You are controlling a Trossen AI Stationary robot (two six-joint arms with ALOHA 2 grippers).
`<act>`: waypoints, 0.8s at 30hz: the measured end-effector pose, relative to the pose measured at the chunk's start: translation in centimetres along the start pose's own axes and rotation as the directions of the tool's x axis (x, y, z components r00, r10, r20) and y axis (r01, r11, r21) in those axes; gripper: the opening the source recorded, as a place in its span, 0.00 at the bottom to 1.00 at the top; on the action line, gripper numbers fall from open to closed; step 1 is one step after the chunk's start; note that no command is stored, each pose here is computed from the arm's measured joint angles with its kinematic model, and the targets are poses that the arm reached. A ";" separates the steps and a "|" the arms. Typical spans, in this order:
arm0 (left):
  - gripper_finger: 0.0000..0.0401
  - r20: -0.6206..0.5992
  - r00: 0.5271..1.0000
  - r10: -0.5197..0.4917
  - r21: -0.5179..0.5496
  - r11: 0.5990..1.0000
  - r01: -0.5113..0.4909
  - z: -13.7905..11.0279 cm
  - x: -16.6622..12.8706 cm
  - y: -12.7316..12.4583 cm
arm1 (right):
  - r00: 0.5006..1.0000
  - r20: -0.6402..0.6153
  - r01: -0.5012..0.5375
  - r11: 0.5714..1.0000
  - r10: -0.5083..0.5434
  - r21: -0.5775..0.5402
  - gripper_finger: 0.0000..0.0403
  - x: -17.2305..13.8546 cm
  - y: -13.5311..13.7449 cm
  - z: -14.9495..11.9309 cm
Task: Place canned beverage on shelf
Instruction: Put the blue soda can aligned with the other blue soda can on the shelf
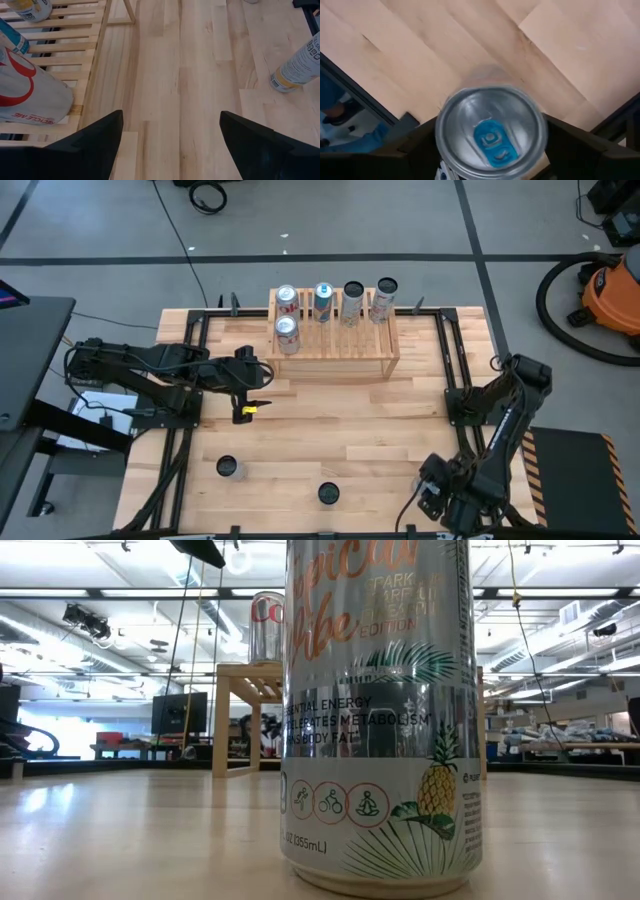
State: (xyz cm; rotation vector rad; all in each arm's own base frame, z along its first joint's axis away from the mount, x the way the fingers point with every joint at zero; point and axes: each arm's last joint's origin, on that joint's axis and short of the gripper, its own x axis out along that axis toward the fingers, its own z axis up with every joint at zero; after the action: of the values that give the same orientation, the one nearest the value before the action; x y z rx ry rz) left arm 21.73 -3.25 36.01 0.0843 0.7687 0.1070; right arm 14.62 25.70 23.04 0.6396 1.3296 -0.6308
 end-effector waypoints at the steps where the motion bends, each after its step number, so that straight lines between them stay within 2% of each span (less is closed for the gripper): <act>1: 0.83 0.000 1.000 0.000 0.000 1.000 0.000 0.0 0.0 0.0 | 1.000 -0.006 0.003 1.000 -0.003 -0.002 0.74 0.1 0.0 -0.1; 6: 0.83 0.000 1.000 0.000 0.000 1.000 0.000 0.0 0.0 0.0 | 1.000 -0.006 -0.004 1.000 0.004 -0.006 0.59 0.1 0.1 -0.1; 17: 0.83 0.000 1.000 0.000 0.000 1.000 0.000 0.0 0.0 0.0 | 1.000 -0.014 -0.024 0.999 0.024 0.032 0.59 -0.5 0.6 0.4; 20: 0.83 0.000 1.000 0.000 0.002 1.000 0.000 0.0 0.0 0.0 | 0.999 -0.018 -0.048 0.998 0.049 0.043 0.59 -1.1 1.3 1.5; 24: 0.83 0.000 1.000 0.001 0.002 1.000 -0.001 0.0 0.0 0.0 | 0.998 -0.011 -0.068 0.998 0.068 -0.001 0.59 -1.8 2.2 4.1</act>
State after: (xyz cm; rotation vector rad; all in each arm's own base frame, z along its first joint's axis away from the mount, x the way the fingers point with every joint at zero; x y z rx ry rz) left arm 21.73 -3.24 36.01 0.0868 0.7685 0.1066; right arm 18.74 24.32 25.51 0.6852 1.3129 -0.5718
